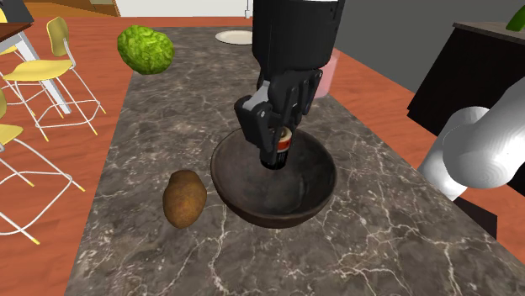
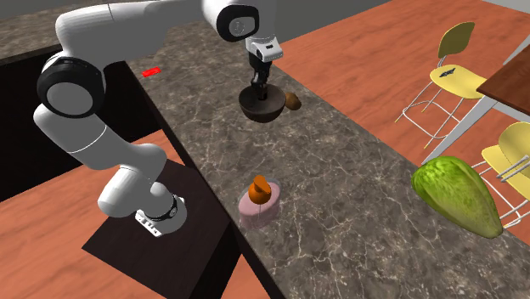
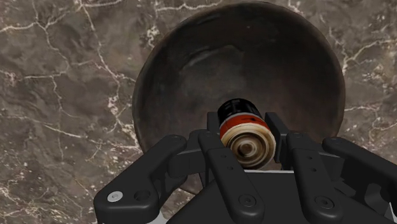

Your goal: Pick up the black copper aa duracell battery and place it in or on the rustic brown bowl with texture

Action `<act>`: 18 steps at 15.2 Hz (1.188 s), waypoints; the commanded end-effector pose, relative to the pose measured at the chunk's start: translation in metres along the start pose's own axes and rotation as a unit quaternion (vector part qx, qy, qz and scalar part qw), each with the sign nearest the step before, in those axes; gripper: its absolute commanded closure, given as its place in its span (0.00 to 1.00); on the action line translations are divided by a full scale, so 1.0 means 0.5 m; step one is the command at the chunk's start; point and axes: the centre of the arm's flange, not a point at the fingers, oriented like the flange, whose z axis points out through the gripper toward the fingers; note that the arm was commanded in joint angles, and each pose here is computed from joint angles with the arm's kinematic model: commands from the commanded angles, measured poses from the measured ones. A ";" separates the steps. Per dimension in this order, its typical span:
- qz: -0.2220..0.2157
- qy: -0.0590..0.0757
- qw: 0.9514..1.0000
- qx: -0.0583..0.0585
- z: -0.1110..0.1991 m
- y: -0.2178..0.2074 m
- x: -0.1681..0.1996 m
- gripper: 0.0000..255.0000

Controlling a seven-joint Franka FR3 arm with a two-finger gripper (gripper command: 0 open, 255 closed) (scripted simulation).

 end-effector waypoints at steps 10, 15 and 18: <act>0.000 0.000 1.000 0.000 -0.079 0.000 0.000 0.00; 0.000 0.000 1.000 0.000 -0.100 0.000 0.000 0.00; 0.000 0.000 1.000 0.000 -0.100 0.000 0.000 0.00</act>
